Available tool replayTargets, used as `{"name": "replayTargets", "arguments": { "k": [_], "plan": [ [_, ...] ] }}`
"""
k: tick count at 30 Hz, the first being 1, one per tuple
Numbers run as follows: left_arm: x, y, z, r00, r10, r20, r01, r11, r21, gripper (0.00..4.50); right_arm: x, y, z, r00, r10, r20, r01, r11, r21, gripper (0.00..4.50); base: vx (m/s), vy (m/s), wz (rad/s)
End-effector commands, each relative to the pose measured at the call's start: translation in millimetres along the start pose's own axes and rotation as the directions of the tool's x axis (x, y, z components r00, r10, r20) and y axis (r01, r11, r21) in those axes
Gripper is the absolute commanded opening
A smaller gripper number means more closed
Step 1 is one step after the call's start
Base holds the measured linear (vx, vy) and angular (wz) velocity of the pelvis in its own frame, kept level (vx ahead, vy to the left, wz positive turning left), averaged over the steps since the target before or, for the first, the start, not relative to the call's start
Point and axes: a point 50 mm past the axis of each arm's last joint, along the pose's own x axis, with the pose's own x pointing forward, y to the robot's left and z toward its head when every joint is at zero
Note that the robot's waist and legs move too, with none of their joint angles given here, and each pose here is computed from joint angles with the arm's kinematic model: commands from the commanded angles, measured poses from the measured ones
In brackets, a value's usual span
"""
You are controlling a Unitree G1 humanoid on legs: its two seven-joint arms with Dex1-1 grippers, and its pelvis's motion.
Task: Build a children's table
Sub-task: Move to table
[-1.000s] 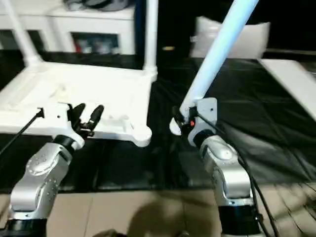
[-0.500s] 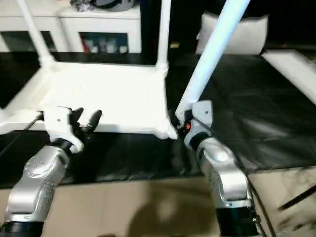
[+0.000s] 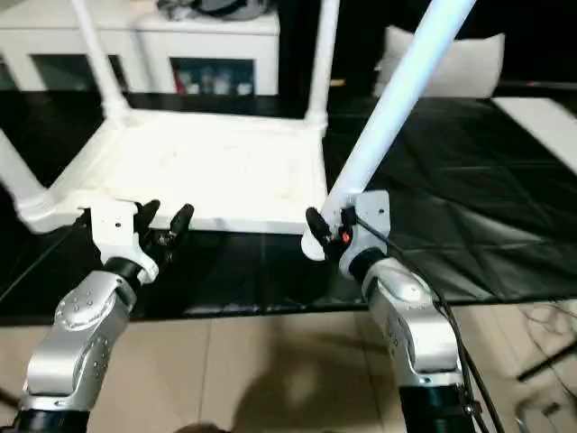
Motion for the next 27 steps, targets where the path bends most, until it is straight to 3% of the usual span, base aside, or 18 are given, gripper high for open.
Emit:
{"name": "replayTargets", "arguments": {
  "k": [1, 9, 27],
  "plan": [
    [-0.8, -5.9, 2.7, 1.000, -0.016, 0.012, 0.015, 1.000, 0.013, 2.94, -2.6, -3.8, 6.9, 0.999, -0.016, 0.032, 0.017, 0.999, -0.027, 1.87, 0.000, 0.000, 0.00],
    [2.7, -12.7, 4.6, 0.999, -0.034, 0.020, 0.033, 0.999, 0.021, 2.94, -0.9, -7.4, 15.5, 0.997, -0.028, 0.071, 0.031, 0.999, -0.044, 1.87, 0.119, -0.033, 0.00],
    [3.7, -18.1, 3.9, 0.998, -0.065, 0.015, 0.064, 0.998, 0.023, 2.94, -2.1, -12.3, 13.6, 0.998, -0.037, 0.059, 0.041, 0.997, -0.066, 1.87, 0.143, -0.009, -0.01]
  ]
}}
